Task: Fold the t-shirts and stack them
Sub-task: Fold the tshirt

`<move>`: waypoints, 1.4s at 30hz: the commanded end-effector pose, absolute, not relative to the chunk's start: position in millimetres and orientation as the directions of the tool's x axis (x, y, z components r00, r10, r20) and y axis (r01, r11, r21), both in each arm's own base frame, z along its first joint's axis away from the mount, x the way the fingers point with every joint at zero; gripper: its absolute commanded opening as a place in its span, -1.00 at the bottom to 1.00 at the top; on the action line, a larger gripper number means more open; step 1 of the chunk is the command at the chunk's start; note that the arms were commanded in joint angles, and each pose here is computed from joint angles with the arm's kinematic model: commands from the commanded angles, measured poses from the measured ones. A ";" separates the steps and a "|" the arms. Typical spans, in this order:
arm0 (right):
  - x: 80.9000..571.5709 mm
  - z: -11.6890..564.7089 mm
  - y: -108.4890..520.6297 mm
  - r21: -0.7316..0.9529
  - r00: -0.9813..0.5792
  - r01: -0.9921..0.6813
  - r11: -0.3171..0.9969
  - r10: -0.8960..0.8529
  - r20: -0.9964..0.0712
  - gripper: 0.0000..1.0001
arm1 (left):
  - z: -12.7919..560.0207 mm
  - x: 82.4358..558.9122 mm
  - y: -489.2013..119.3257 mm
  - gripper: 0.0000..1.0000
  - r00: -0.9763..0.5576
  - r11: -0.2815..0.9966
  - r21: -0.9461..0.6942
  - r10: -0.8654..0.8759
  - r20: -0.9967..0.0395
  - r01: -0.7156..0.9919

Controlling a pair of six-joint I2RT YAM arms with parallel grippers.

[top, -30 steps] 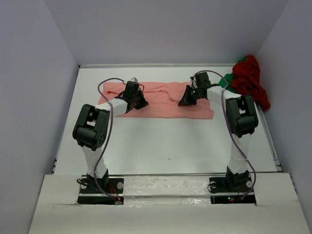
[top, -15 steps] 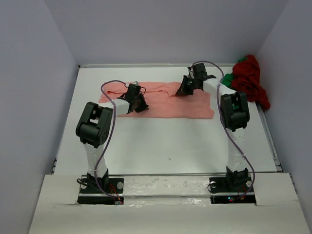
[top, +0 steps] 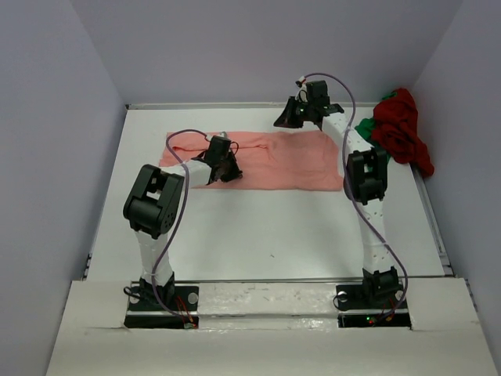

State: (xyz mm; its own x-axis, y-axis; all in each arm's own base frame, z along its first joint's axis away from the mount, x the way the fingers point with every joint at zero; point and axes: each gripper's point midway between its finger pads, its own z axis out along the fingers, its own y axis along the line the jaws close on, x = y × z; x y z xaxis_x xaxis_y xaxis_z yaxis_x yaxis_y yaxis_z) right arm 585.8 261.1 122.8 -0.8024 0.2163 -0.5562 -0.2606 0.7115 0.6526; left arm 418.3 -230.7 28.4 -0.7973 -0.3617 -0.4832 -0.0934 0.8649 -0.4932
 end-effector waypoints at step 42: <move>451.3 62.3 222.4 0.557 -0.863 -0.139 0.819 0.176 -0.474 -1.00 | 93.8 515.5 -40.9 0.11 -0.566 0.883 -0.171 -0.418 -0.710 -0.438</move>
